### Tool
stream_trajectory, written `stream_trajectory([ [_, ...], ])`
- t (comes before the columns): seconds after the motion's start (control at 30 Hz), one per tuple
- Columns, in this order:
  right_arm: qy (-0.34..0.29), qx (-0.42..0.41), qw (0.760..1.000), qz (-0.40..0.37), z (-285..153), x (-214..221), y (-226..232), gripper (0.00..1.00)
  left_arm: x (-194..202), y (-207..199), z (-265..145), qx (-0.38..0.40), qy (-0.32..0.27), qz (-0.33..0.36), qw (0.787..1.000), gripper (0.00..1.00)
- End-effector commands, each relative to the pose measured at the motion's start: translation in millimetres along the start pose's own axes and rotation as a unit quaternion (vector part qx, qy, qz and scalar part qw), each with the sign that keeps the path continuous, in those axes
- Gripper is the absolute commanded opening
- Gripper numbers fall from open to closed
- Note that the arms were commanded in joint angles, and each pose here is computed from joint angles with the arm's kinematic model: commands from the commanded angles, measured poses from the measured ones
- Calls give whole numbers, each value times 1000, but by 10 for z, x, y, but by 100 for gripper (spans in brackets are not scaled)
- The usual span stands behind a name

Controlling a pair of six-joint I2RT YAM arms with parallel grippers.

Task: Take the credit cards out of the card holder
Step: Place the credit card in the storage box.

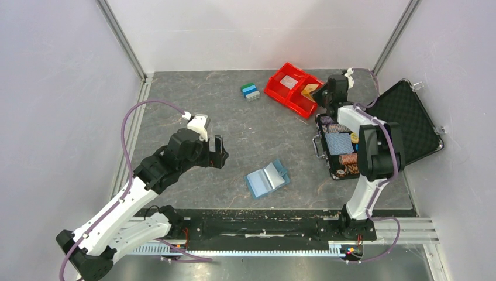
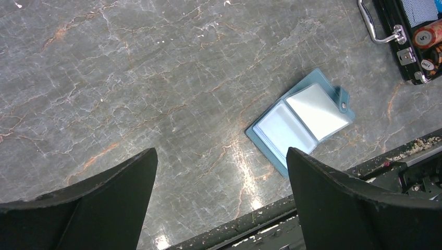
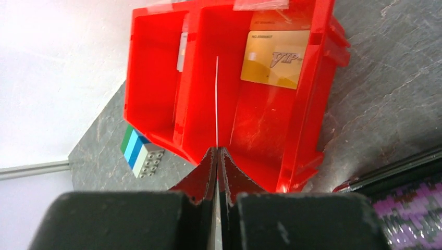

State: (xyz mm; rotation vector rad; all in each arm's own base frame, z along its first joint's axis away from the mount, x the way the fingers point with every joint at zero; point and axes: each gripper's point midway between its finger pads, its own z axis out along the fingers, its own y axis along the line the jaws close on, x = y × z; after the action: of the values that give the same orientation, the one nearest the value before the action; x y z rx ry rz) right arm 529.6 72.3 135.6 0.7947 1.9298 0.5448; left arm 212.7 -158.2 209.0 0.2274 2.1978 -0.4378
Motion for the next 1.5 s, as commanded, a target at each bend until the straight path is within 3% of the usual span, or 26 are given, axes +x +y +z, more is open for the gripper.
stream_trajectory([
  [0.0,-21,8,1000,21,176,-208,61,0,-59,68,1,-10,-16,34,999,100],
  [0.43,1,15,999,47,610,-244,-78,0,-44,68,26,-10,-10,39,999,100],
  [1.1,8,27,998,48,753,-158,-219,0,-43,53,33,-7,-8,40,999,100],
  [1.47,0,24,999,43,711,-249,-160,12,-47,52,28,-7,-9,40,999,100],
])
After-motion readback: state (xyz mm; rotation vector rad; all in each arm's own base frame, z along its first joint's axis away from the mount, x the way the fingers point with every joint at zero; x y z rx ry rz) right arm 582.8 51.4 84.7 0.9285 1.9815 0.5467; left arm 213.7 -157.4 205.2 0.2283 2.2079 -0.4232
